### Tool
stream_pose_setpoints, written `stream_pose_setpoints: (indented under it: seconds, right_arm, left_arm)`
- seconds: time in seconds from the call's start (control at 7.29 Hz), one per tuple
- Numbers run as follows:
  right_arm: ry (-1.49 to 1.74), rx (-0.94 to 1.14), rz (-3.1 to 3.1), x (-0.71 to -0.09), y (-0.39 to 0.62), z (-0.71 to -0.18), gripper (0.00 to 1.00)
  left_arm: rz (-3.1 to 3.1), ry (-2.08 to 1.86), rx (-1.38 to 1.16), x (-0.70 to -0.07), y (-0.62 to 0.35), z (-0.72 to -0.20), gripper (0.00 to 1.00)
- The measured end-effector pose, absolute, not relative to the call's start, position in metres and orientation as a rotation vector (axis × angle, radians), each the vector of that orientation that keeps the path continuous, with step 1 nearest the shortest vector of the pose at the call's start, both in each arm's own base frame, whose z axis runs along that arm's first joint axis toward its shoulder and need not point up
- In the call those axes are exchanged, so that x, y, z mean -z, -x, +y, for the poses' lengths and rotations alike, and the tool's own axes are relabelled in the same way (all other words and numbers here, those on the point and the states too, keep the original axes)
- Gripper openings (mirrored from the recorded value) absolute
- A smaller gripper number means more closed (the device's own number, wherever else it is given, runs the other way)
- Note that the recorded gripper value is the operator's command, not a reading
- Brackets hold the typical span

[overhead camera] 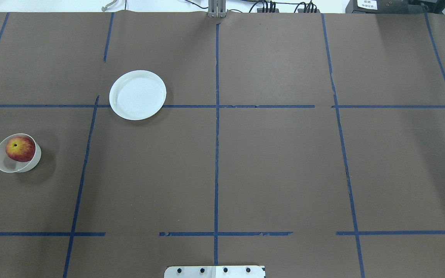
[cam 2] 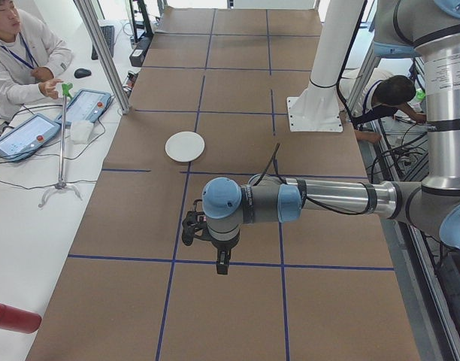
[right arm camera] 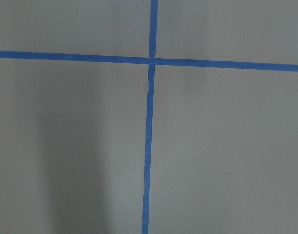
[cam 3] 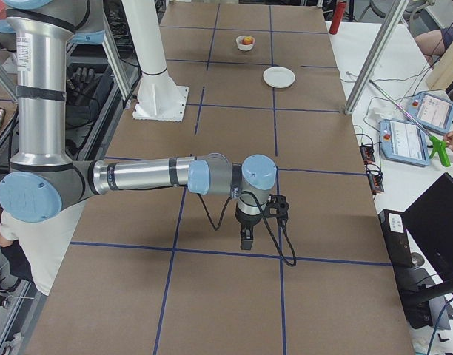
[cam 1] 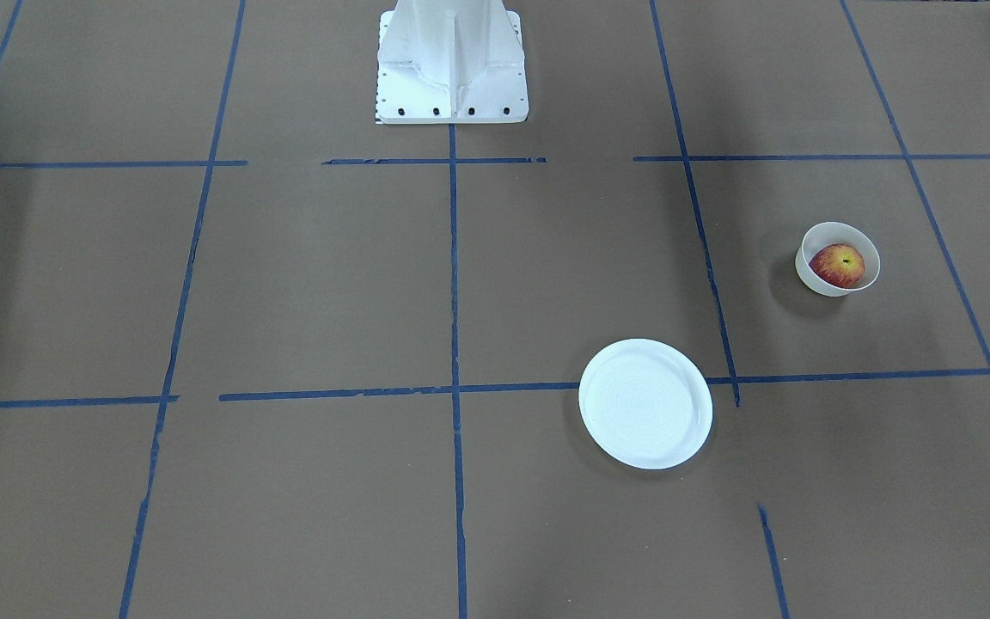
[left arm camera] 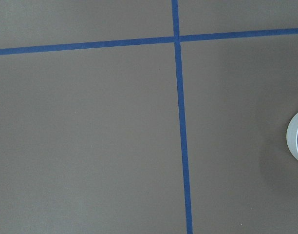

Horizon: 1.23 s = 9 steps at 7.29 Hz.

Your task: Move apple from plate to bowl

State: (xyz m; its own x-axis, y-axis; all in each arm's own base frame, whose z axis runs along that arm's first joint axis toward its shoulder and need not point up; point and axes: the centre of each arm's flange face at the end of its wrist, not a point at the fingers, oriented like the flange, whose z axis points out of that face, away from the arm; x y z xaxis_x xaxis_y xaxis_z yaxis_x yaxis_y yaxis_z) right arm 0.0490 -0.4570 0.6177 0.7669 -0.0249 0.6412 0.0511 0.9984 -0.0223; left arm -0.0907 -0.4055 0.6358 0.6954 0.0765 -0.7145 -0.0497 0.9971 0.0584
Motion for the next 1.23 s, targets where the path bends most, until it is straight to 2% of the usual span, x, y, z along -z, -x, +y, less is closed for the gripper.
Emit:
stream_pose_setpoints:
  seconds: [1.23]
  right_arm:
    - [0.039, 0.041, -0.696, -0.6175, -0.0490, -0.4570, 1.00]
  left_arm:
    - [0.799, -0.031, -0.068, -0.6375, 0.0908, -0.4039, 1.00]
